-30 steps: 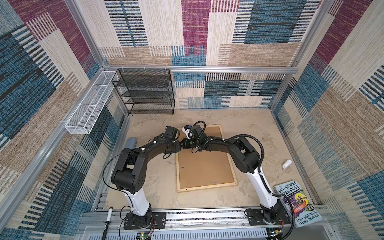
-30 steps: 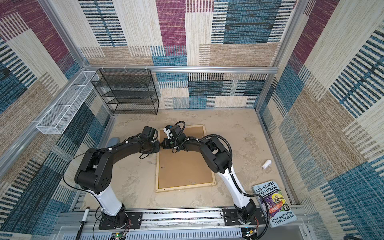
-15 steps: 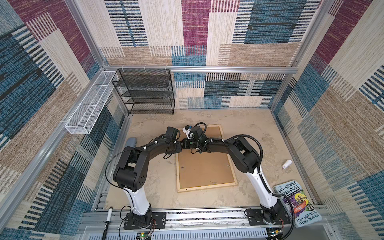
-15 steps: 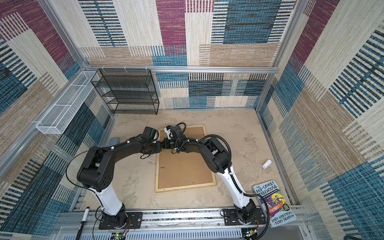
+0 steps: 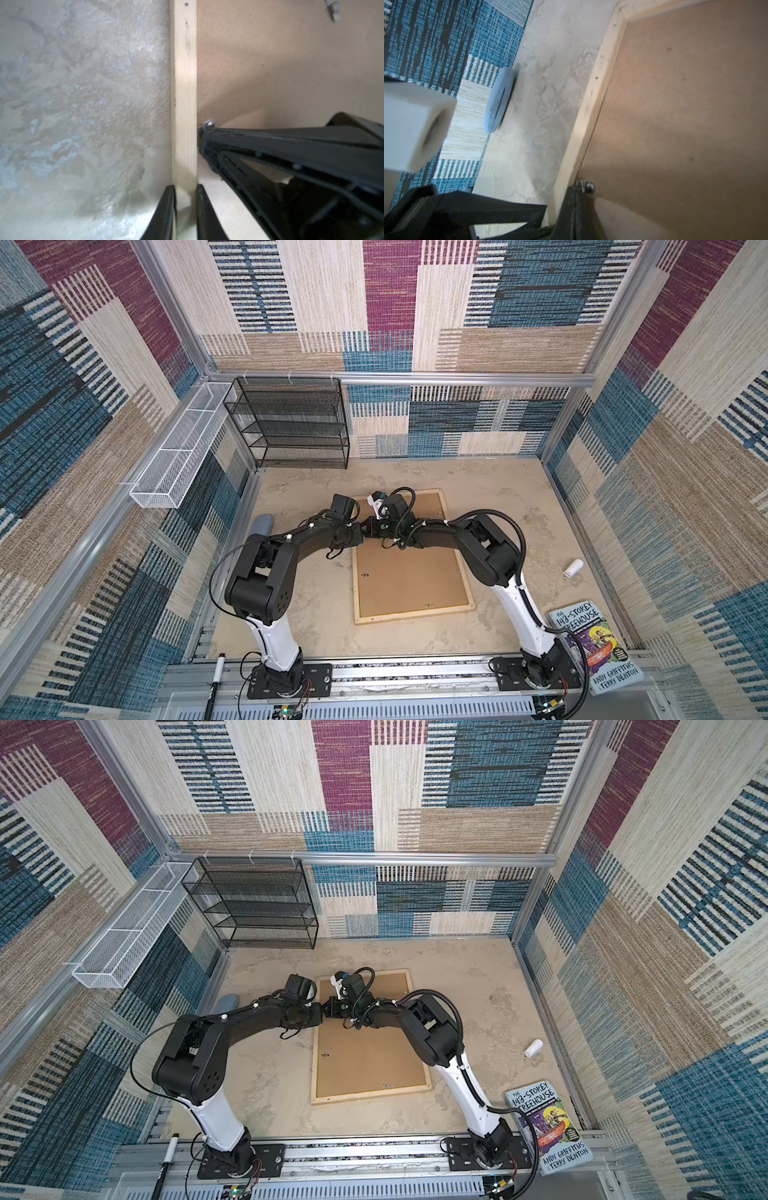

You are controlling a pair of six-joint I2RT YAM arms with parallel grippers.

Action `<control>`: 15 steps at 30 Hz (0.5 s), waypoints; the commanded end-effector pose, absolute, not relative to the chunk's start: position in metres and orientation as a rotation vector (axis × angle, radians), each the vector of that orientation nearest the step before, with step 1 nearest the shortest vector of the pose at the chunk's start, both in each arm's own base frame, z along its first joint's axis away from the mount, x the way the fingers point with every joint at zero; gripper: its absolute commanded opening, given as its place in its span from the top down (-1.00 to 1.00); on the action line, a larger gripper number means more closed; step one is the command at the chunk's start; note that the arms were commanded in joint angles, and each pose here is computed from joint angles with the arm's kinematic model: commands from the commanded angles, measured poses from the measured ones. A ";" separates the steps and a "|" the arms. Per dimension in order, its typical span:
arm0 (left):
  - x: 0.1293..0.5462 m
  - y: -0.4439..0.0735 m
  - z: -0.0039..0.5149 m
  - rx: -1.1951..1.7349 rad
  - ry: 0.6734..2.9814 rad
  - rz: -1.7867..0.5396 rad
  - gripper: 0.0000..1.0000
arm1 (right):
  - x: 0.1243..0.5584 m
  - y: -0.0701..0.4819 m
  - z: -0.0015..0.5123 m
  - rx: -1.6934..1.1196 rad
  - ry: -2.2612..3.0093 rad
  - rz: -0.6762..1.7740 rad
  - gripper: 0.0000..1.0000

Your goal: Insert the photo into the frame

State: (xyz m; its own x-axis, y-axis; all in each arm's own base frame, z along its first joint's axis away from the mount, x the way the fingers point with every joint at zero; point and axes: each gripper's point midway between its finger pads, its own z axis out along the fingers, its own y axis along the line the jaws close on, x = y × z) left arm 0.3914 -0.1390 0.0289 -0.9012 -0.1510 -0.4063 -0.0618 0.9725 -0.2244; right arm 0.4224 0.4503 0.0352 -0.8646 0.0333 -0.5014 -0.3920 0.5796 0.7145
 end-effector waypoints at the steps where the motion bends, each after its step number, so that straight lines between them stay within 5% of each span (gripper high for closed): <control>1: 0.366 -0.126 0.009 -0.188 2.812 -0.209 0.57 | 0.417 0.427 0.008 -0.208 2.460 1.079 0.85; 15: 0.367 -0.127 0.013 -0.172 2.800 -0.239 0.60 | 0.419 0.431 0.002 -0.233 2.487 1.023 1.00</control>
